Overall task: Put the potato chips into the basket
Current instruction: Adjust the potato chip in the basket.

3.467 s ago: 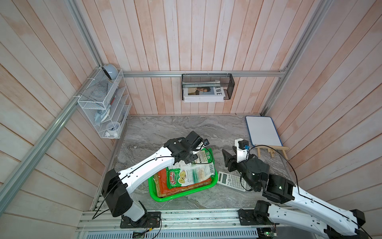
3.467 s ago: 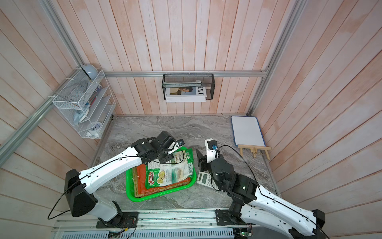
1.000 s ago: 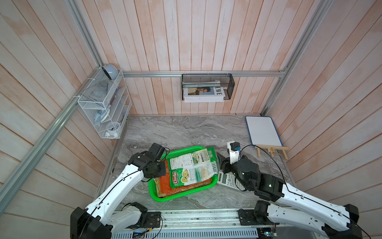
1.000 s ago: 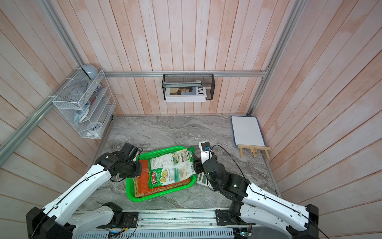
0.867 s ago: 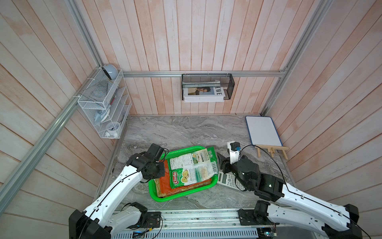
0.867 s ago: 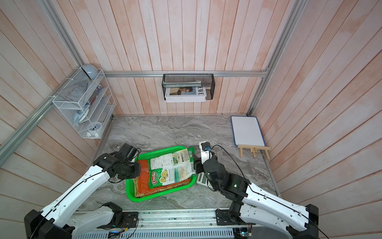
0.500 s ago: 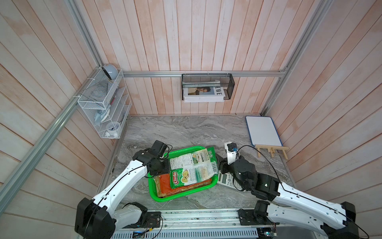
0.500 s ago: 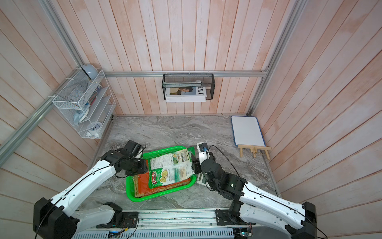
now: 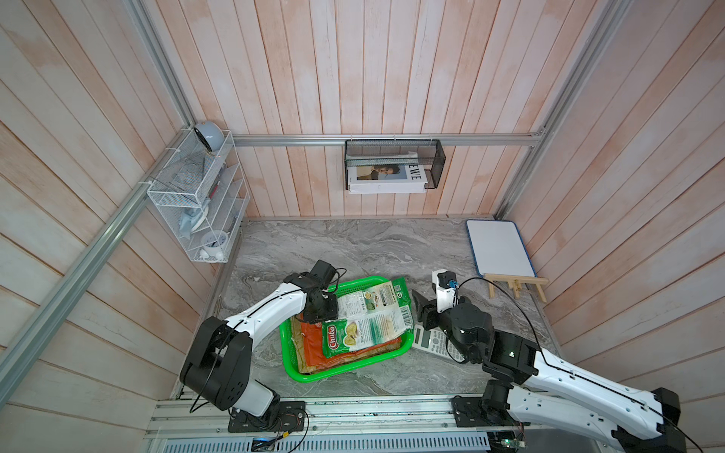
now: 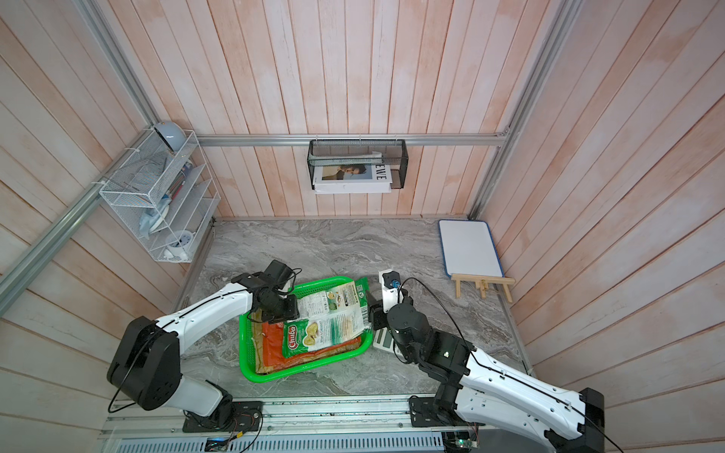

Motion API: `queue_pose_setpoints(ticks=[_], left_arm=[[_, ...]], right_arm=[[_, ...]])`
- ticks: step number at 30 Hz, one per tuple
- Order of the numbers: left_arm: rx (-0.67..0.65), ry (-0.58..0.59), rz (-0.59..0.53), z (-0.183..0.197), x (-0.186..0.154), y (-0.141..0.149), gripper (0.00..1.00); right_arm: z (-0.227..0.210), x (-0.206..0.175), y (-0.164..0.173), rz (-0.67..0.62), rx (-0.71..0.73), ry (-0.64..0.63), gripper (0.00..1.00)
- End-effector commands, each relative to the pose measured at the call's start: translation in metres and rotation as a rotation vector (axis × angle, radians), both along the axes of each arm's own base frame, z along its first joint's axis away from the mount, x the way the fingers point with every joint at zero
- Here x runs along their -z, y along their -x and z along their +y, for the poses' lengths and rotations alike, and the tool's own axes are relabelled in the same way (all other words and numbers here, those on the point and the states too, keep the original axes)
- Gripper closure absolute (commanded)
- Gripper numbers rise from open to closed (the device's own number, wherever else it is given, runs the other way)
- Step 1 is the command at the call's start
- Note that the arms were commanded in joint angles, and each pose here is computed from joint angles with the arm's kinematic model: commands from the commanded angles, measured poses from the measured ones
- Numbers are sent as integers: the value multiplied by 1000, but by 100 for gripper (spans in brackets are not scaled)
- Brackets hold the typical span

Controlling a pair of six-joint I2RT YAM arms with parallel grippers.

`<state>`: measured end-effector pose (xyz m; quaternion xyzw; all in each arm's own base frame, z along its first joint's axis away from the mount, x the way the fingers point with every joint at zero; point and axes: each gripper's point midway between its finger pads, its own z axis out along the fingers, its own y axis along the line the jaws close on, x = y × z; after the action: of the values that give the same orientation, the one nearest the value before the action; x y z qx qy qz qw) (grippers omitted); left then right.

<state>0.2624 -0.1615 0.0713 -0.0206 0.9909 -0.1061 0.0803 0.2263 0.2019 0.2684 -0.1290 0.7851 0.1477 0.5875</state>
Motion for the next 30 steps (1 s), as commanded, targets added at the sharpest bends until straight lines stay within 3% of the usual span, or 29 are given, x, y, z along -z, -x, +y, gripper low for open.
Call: queue_pose_setpoints(ticks=[1, 6, 11, 18, 26, 30], left_arm=[[13, -111, -10, 12, 9, -2, 67], [5, -123, -9, 13, 13, -2, 89], [-4, -156, -57, 23, -10, -2, 100], [-55, -196, -74, 48, -46, 23, 100], [-134, -243, -36, 77, -39, 48, 100], [-120, -196, -52, 67, -41, 39, 57]], right_arm=[[-3, 5, -1, 0, 20, 15, 37], [-2, 5, -1, 2, 17, 16, 37], [-4, 5, 0, 3, 20, 12, 37], [-6, 6, 0, 3, 24, 15, 38], [4, 11, -1, 12, -1, 21, 37], [8, 9, -3, 8, -8, 33, 35]])
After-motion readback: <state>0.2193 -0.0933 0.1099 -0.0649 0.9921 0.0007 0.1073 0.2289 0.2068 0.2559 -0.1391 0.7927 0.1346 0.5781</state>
